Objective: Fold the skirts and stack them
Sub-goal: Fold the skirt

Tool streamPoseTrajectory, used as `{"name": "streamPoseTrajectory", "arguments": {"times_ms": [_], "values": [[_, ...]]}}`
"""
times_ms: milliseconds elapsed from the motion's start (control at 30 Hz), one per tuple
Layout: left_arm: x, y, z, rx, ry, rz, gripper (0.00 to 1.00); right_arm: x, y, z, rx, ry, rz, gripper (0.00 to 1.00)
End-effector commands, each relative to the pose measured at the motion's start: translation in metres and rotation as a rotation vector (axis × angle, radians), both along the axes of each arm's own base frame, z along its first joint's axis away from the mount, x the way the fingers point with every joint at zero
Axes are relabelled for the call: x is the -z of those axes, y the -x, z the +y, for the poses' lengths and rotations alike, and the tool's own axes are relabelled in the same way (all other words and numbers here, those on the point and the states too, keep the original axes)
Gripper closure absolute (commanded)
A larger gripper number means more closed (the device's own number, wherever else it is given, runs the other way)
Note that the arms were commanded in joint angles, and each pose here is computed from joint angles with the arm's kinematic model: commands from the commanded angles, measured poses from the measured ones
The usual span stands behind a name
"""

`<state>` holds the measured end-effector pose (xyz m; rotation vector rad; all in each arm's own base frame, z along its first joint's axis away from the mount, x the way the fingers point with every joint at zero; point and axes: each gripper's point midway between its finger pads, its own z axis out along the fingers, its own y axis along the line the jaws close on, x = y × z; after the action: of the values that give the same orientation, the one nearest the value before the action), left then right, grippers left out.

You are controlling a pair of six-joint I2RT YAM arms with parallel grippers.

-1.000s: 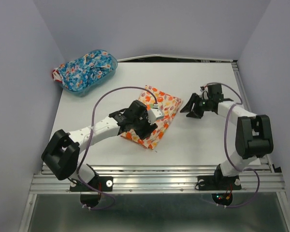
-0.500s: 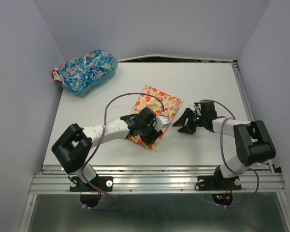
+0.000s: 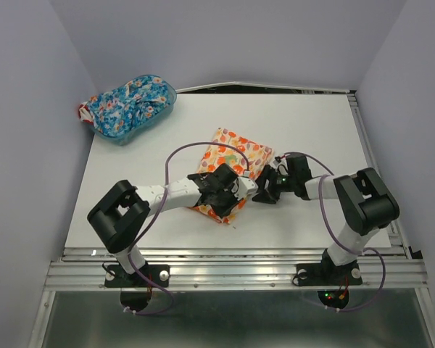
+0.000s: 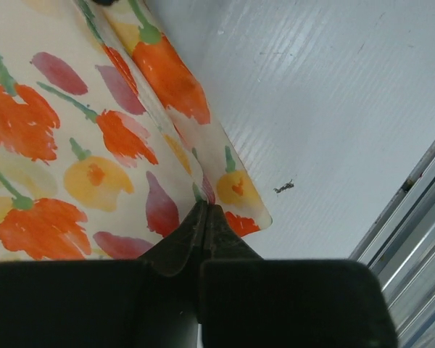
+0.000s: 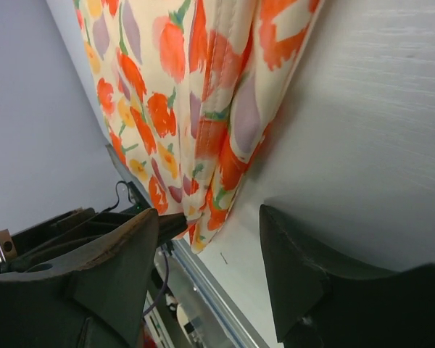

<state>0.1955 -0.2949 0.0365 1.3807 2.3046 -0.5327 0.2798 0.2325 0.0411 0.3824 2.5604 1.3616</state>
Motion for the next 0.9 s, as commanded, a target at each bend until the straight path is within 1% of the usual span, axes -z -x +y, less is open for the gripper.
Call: {"name": "streamPoseTrajectory", "arguments": {"times_ms": [0, 267, 367, 533, 867], "values": [[-0.013, -0.007, -0.017, 0.007, 0.039, -0.010, 0.99, 0.007, -0.004, 0.008, -0.013, 0.002, -0.006, 0.36], [-0.026, -0.012, -0.026, 0.011, 0.080, -0.026, 1.00, 0.012, -0.002, 0.011, -0.022, 0.009, 0.007, 0.36], [-0.032, -0.009, -0.031, 0.025, 0.111, -0.018, 1.00, 0.014, -0.003, 0.012, -0.024, 0.006, 0.012, 0.37], [-0.031, -0.003, -0.034, 0.047, 0.121, 0.004, 1.00, 0.016, -0.004, 0.017, -0.039, -0.005, 0.021, 0.36], [-0.043, 0.001, -0.049, 0.088, 0.188, 0.001, 1.00, 0.020, -0.002, 0.019, -0.049, 0.011, 0.026, 0.37]]}}
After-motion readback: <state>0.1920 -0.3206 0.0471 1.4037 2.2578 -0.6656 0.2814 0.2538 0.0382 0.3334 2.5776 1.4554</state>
